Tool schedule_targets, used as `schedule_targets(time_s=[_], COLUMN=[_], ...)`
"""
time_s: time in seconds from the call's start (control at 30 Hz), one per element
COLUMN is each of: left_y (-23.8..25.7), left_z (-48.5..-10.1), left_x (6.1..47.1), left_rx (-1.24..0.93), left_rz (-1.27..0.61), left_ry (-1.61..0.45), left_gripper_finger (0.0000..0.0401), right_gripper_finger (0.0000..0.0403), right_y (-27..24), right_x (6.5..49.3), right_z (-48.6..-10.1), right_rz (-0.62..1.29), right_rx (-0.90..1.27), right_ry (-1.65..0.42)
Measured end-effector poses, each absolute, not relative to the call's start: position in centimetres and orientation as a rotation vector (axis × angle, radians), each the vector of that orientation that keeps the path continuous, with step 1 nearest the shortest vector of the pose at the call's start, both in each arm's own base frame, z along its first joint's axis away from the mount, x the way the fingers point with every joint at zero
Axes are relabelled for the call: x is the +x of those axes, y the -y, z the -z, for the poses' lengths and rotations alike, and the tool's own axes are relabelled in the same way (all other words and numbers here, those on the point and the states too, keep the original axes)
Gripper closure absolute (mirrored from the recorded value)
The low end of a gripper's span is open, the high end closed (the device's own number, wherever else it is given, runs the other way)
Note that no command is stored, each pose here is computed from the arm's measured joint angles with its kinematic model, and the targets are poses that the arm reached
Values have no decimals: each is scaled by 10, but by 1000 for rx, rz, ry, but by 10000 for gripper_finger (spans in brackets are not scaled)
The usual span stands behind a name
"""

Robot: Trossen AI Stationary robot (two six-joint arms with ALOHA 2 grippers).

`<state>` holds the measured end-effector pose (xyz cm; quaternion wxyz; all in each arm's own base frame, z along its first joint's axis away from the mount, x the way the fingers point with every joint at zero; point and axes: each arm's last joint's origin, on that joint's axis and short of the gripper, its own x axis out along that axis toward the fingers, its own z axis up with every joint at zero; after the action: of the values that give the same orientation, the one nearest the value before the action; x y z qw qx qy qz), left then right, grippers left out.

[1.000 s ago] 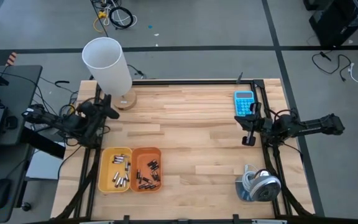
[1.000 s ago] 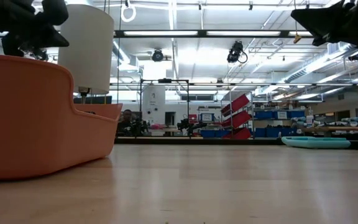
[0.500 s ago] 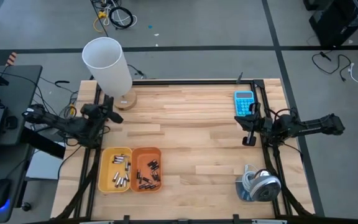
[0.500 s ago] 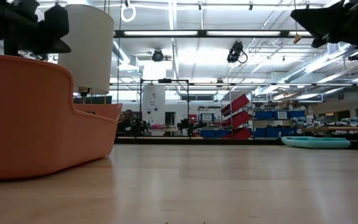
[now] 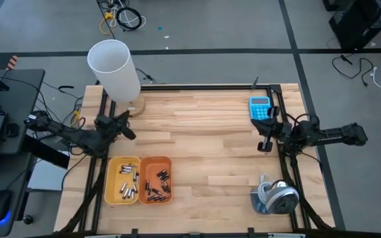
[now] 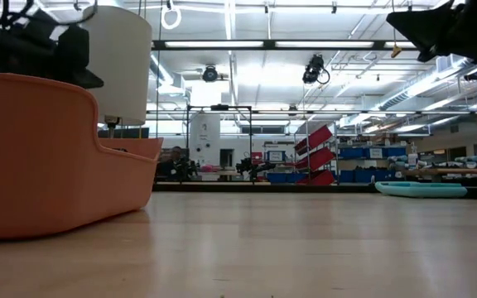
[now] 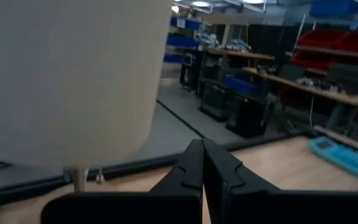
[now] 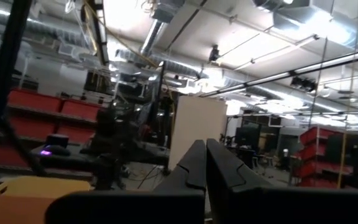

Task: Sort batteries
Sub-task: Return to Home Position

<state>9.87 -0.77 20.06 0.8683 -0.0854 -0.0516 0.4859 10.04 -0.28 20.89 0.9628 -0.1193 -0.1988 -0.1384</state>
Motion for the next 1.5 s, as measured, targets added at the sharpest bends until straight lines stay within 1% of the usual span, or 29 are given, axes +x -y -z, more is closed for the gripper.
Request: schedule_targets(time_s=[0.17, 0.27, 0.53, 0.67, 0.77, 0.83, 0.97, 1.0, 1.07, 1.2, 1.3, 1.37, 1.43, 1.47, 1.5], left_y=[7, 6, 3, 3, 3, 4, 4, 5, 5, 6, 6, 6, 6, 6, 8], left_z=[-177, -168, -153, -152, -151, -151, -149, -149, -148, -146, -146, -146, -145, -145, -144], left_x=[97, 94, 87, 88, 88, 88, 90, 90, 91, 92, 92, 92, 93, 93, 94], left_rx=[-223, -224, -19, 61, 70, 70, 64, 62, 45, 37, 22, 25, 32, 56, 83], left_rz=[-1005, -1029, -1058, -1065, -1067, -1065, -1032, -1024, -1010, -990, -990, -995, -996, -989, -983], left_ry=[55, 33, -119, -162, -168, -172, -199, -206, -212, -229, -226, -225, -230, -243, -244], left_gripper_finger=[399, 399, 399, 399, 399, 399, 399, 399, 399, 399, 399, 399, 399, 399, 399], right_gripper_finger=[403, 403, 403, 403, 403, 403, 403, 403, 403, 403, 403, 403, 403, 403, 403], right_y=[4, 4, 0, -2, -2, -1, -4, -5, -5, -2, -2, -2, -1, 0, 1], right_x=[100, 101, 102, 106, 107, 106, 96, 94, 91, 87, 89, 93, 98, 98, 98], right_z=[-209, -207, -206, -198, -192, -194, -210, -211, -210, -209, -210, -195, -174, -169, -168], right_rz=[299, 266, 154, 73, 63, 74, 10, 0, -1, 71, 87, 72, 85, 104, 118], right_rx=[-253, -252, -269, -314, -317, -282, -237, -232, -234, -228, -238, -243, -225, -206, -186], right_ry=[399, 389, 395, 312, 246, 274, 461, 481, 472, 454, 385, 263, 81, 26, 15])
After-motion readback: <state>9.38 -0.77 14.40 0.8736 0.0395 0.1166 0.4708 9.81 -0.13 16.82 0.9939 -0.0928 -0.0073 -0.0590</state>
